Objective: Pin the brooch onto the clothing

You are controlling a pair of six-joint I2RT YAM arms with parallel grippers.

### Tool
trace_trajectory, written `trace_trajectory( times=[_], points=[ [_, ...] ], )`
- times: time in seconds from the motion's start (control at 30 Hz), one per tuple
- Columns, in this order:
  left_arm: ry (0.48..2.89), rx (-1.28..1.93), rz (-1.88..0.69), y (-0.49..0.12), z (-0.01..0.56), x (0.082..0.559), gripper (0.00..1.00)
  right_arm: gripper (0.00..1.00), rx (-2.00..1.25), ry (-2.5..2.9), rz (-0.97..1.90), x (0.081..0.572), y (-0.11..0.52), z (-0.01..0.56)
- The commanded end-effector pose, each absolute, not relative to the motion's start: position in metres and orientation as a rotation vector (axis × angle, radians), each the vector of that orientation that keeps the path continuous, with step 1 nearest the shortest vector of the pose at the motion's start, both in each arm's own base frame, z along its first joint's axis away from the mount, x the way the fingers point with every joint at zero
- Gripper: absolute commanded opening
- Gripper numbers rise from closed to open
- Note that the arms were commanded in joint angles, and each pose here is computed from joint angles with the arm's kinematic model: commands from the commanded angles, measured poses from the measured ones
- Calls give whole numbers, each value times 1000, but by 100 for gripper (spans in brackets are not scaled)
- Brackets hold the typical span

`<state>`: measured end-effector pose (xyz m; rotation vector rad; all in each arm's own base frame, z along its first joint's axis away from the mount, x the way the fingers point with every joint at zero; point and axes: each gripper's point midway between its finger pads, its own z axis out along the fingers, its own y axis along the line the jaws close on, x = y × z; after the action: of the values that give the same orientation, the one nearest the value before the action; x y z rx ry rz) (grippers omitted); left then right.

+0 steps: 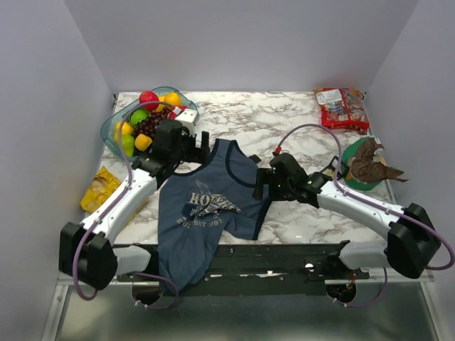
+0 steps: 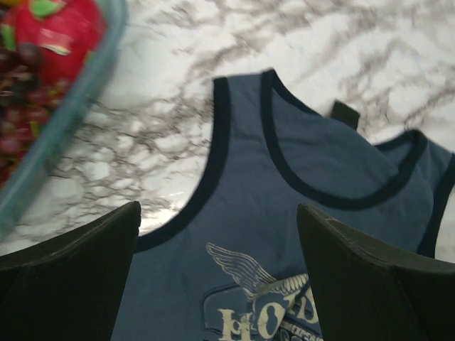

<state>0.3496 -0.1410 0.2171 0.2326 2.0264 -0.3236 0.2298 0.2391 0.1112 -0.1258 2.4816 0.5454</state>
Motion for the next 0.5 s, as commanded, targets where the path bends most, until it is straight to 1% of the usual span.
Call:
trace_trajectory(
  times=[0.0,0.13,0.23,0.33,0.37,0.47],
  points=[
    [2180,371,-453,-178,185,341,99,99,-19,2569,349,237,205,72],
    [2268,398,-447,-190,155,346,99,98,2,2601,331,240,204,51],
    [2326,416,-375,-193,134,354,99,94,16,2622,297,246,202,38],
    [2397,432,-325,-197,111,364,99,84,18,2660,240,249,199,22],
    [2428,437,-309,-196,103,363,99,79,20,2665,233,251,199,20],
    [2497,447,-260,-195,82,369,99,77,26,2681,232,251,199,9]
  ],
)
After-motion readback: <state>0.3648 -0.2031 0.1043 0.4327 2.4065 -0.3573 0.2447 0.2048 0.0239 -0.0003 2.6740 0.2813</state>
